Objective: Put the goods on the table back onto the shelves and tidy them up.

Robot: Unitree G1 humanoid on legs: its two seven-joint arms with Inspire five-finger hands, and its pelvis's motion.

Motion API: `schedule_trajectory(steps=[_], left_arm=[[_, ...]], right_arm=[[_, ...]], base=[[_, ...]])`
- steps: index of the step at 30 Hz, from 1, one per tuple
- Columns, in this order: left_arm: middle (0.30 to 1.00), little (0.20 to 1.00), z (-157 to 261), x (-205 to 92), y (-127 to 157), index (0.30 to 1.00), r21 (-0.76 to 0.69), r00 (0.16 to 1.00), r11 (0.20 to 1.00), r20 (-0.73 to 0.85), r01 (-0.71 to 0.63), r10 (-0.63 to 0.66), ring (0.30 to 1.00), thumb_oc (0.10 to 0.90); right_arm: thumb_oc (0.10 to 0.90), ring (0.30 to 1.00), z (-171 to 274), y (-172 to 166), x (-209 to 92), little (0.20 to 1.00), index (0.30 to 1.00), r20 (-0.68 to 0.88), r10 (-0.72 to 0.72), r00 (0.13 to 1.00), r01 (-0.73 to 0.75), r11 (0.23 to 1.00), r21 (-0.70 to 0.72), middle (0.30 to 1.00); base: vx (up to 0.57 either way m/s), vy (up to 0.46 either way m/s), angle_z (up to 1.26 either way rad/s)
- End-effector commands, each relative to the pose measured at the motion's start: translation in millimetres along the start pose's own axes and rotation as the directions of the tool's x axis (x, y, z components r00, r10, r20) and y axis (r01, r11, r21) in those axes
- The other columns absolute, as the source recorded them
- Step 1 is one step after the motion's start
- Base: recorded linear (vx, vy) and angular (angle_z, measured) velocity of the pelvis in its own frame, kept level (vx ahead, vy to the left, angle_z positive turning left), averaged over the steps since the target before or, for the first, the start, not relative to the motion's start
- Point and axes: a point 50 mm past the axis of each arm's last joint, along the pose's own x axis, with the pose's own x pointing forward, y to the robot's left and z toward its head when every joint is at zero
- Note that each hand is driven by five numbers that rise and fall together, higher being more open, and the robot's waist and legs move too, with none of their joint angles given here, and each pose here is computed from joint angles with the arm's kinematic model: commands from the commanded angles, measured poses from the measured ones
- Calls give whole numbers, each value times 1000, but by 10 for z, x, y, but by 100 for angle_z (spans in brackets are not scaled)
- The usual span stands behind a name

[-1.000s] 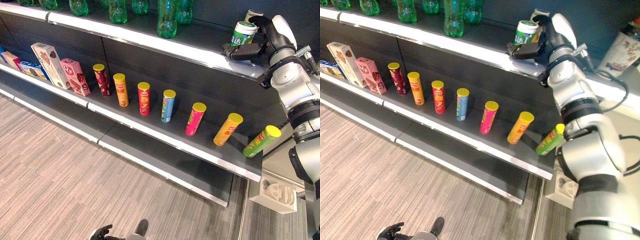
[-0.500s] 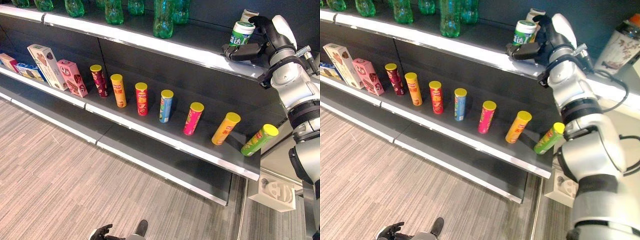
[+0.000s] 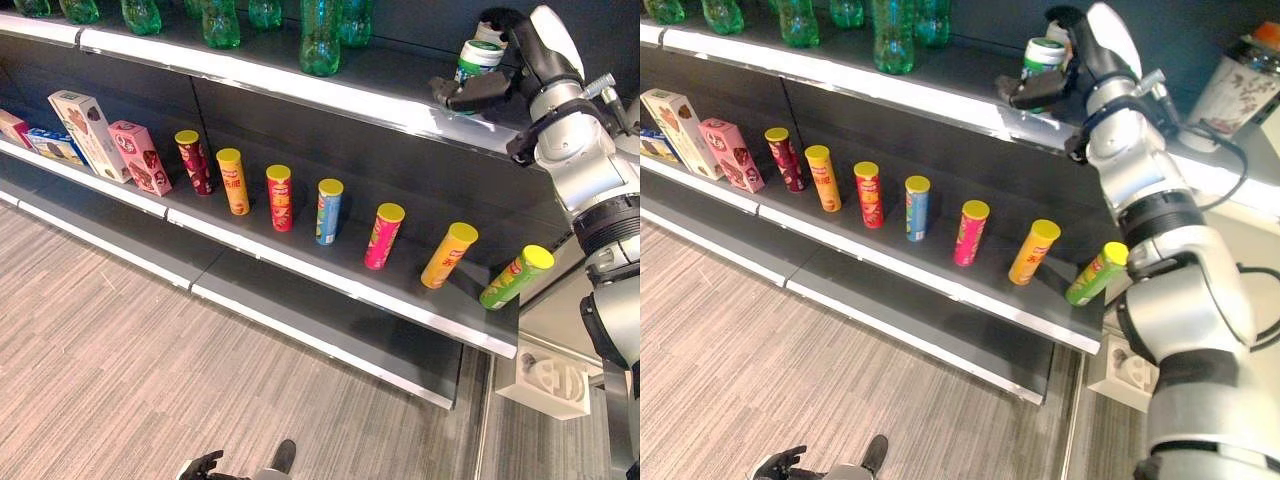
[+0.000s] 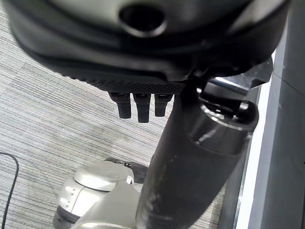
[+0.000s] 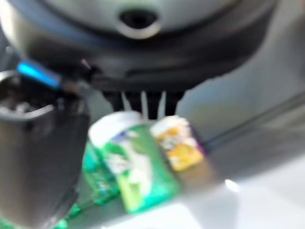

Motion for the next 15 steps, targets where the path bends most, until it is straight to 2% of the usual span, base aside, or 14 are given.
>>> schedule_trajectory(steps=[1,4,5,8,12,15], left_arm=[[900,900,158,24,284,900,19,996,996,34,-82,81,900,800],[900,900,178,30,291,900,24,996,996,33,-87,86,900,800],[900,900,201,36,293,900,30,996,996,34,-89,88,900,800],[900,900,202,39,286,900,41,996,995,27,-91,89,900,800],[900,900,143,33,275,900,67,996,994,7,-91,91,900,800],[900,900,113,29,262,900,85,996,992,-3,-90,91,900,800]], right_arm=[[800,900,656,-629,44,900,900,276,-245,929,247,968,28,900],[800,900,817,-739,-45,900,900,364,-289,885,288,956,59,900],[800,900,948,-821,-141,900,900,434,-325,840,310,945,108,900],[800,900,1104,-797,-274,900,900,523,-313,793,290,949,127,900],[800,900,1336,-602,-521,900,900,659,-252,709,184,968,172,900],[800,900,1467,-330,-670,900,900,726,-187,662,33,975,221,900]], base=[[-24,0,-14],[-23,1,-24],[-23,-4,-24],[-25,6,-29],[-31,7,-51],[-34,5,-62]])
